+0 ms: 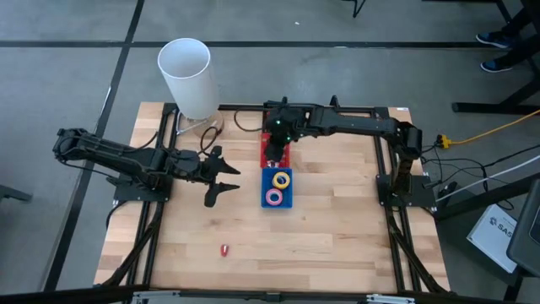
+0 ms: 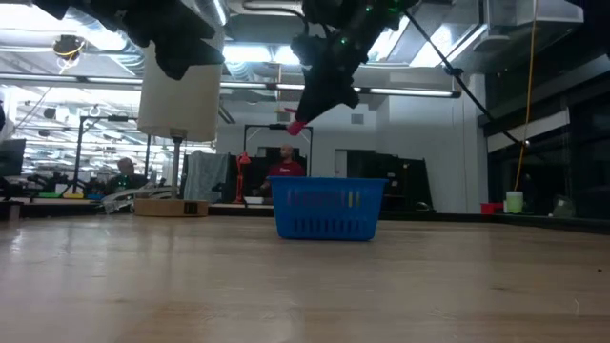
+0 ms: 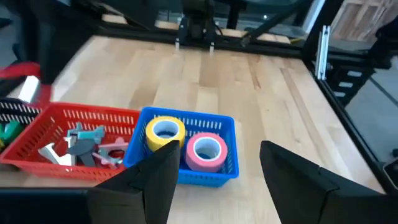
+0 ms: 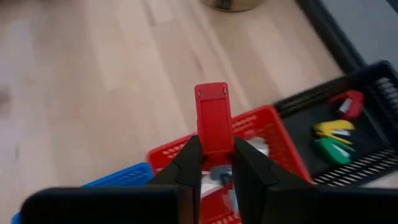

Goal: Pick and place Stapler, Stapler remover, tape
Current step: Put the left red stapler into the black bin, then put the red stapler into the black bin

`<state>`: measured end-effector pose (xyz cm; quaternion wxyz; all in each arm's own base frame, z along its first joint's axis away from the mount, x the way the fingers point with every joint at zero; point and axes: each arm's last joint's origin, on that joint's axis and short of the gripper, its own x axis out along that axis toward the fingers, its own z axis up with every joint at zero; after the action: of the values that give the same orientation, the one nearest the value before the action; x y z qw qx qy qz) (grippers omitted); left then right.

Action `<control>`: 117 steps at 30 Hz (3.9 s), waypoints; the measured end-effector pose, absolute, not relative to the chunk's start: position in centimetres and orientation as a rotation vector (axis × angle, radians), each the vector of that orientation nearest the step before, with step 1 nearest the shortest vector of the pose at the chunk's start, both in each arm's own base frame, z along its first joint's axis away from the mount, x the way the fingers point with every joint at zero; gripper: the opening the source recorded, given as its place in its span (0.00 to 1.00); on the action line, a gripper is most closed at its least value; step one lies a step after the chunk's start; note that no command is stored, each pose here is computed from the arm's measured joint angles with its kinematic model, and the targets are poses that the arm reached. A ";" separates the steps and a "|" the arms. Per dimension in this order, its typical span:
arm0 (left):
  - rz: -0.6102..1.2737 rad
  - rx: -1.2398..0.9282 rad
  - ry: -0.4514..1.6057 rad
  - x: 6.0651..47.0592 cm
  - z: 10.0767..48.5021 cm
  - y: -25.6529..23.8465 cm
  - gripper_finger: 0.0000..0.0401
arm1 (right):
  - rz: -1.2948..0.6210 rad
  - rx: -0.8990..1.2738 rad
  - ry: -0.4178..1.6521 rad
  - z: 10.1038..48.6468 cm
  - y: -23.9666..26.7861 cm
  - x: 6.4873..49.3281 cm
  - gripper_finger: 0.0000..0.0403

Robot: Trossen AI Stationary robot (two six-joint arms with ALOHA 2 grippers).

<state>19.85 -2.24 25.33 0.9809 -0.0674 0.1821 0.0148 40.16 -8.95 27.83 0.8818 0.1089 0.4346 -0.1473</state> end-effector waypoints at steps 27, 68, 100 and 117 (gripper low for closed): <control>0.014 -0.178 0.451 19.4 24.6 -3.0 0.55 | -0.589 0.324 1.006 22.8 -18.0 39.1 0.14; -0.137 -0.097 0.488 19.3 24.4 -3.3 0.55 | -0.397 0.426 0.984 23.2 -12.9 42.4 0.53; -0.728 0.427 0.710 20.2 19.7 -16.2 0.55 | -0.253 0.547 0.844 27.6 17.7 39.7 0.53; -0.820 0.710 0.841 23.3 14.2 -19.6 0.55 | -0.239 0.627 0.778 28.0 22.3 37.7 0.53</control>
<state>23.26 -19.58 14.25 0.7738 0.3278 0.3881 -0.3784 37.66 22.29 27.96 0.8709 0.2997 0.3722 -0.1143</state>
